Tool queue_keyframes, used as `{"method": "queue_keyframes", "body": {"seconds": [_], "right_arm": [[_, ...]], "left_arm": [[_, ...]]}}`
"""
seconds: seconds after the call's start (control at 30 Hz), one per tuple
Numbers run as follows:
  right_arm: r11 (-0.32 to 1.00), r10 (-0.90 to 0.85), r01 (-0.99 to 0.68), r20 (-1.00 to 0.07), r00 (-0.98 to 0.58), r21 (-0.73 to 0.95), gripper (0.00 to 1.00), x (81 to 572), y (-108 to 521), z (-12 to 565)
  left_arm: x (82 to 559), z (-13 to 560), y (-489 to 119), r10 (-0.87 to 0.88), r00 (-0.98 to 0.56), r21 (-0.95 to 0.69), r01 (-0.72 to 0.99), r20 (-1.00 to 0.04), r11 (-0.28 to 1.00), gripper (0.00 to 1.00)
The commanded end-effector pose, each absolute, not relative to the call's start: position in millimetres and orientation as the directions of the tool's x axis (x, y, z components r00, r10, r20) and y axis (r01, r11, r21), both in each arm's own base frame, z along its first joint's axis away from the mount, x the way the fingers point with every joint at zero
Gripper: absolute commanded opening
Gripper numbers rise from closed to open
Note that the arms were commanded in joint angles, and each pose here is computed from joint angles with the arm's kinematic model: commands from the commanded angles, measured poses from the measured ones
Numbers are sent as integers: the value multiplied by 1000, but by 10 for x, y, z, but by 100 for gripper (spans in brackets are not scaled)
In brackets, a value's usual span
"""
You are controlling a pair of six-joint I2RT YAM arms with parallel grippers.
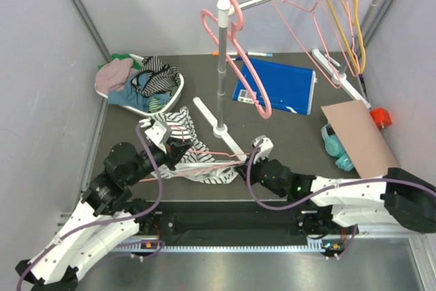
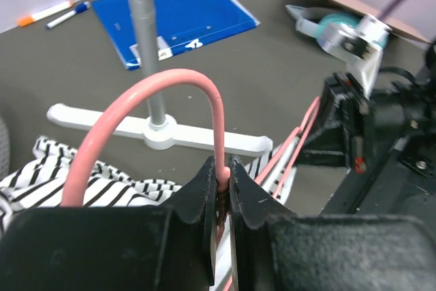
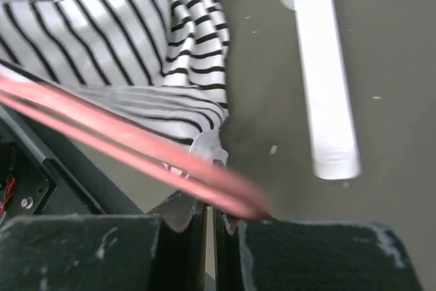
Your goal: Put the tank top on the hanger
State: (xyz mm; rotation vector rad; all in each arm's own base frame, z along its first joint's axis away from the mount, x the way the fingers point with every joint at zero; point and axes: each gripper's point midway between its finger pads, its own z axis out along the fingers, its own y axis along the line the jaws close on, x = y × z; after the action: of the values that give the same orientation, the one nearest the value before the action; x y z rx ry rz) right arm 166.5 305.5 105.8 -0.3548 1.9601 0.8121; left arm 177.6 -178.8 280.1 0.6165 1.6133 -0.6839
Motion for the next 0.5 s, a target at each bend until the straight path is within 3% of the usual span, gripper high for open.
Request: {"method": "queue_keyframes", "body": {"seconds": [0.0,0.47], "right_arm": [[752,147,-489,-836,-528,441,0,1808,2811,1054],[800,220,-403,-842,-493,445,0,1971,2215,1305]], "left_arm": [[1650,3024,-1901,-31,-49,-58,796,-998,602,0],[1723,3010,-1838,-29,-39,-48,763,-999,644,0]]}}
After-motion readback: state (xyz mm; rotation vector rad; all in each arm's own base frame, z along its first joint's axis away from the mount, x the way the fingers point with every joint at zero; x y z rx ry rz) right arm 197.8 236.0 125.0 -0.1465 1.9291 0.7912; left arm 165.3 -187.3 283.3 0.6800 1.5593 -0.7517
